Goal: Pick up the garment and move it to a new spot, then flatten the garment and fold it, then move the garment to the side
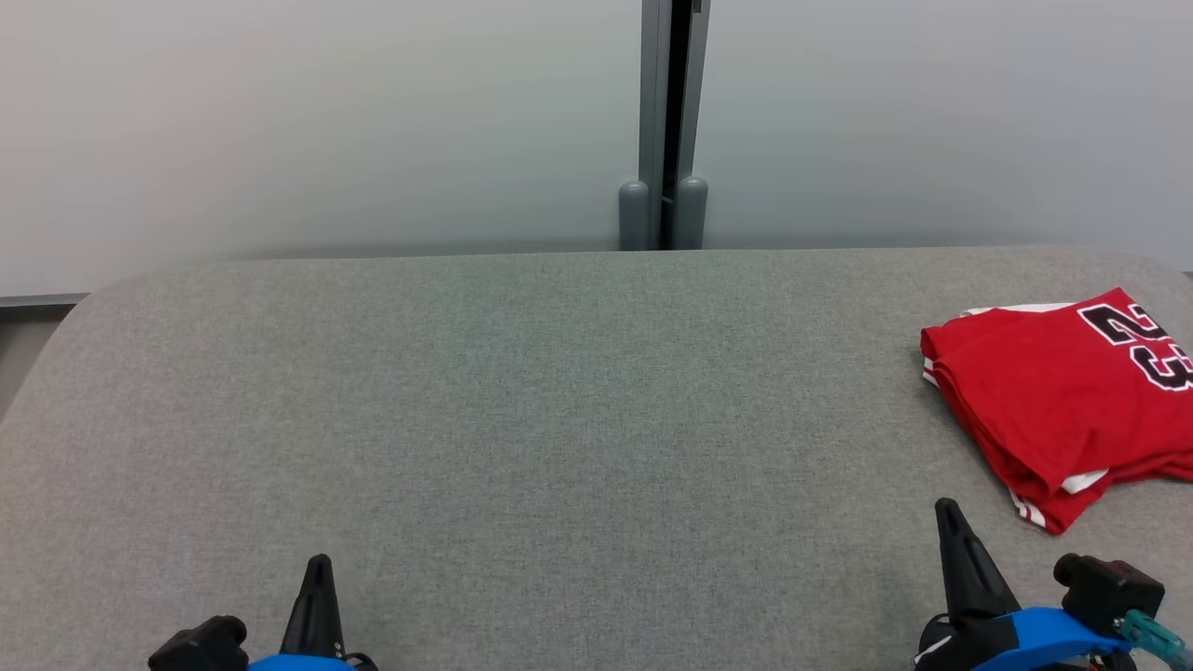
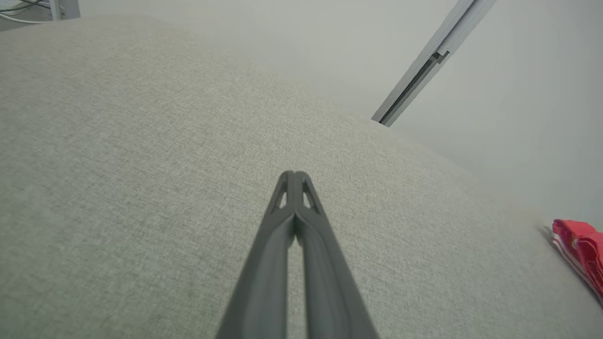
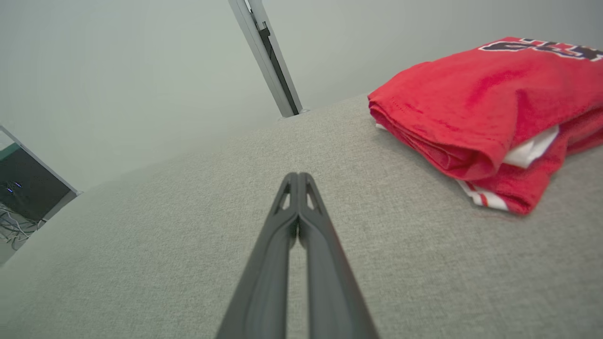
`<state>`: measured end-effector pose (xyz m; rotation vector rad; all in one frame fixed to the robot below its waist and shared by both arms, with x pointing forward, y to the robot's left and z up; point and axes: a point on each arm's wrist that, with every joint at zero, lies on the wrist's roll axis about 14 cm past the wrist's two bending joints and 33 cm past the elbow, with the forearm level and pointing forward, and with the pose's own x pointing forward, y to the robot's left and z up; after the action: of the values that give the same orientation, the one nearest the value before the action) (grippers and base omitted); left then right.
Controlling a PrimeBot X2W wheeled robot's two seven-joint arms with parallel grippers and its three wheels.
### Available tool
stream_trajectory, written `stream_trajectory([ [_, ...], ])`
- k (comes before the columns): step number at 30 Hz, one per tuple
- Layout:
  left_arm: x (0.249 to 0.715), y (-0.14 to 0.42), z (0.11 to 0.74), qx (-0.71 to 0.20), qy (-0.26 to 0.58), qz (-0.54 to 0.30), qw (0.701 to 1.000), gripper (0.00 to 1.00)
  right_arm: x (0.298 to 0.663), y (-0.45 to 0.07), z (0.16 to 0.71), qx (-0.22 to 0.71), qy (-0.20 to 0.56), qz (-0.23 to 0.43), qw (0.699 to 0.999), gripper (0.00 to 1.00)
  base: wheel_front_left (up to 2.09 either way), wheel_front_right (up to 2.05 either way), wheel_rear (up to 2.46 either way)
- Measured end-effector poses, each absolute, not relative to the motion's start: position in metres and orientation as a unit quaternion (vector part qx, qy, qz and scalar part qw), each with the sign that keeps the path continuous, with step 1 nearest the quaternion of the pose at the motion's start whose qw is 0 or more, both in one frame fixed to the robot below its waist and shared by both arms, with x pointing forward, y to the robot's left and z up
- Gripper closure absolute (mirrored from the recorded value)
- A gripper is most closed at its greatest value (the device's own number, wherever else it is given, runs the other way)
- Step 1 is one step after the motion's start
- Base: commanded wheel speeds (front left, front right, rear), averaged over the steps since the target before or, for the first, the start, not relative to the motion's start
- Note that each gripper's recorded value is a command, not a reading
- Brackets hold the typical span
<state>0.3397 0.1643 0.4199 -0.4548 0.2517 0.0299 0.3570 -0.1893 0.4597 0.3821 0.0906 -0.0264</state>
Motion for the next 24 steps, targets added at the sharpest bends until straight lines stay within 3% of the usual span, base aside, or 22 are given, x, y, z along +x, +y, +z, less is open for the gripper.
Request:
stream_trajectory([
  [24, 0.358, 0.177, 0.439, -0.396, 0.106, 0.043, 0.911, 1.0, 0.364, -0.199, 0.465, 0.373, 0.043, -0.043, 0.926, 1.0, 0.0, 0.0, 0.0],
])
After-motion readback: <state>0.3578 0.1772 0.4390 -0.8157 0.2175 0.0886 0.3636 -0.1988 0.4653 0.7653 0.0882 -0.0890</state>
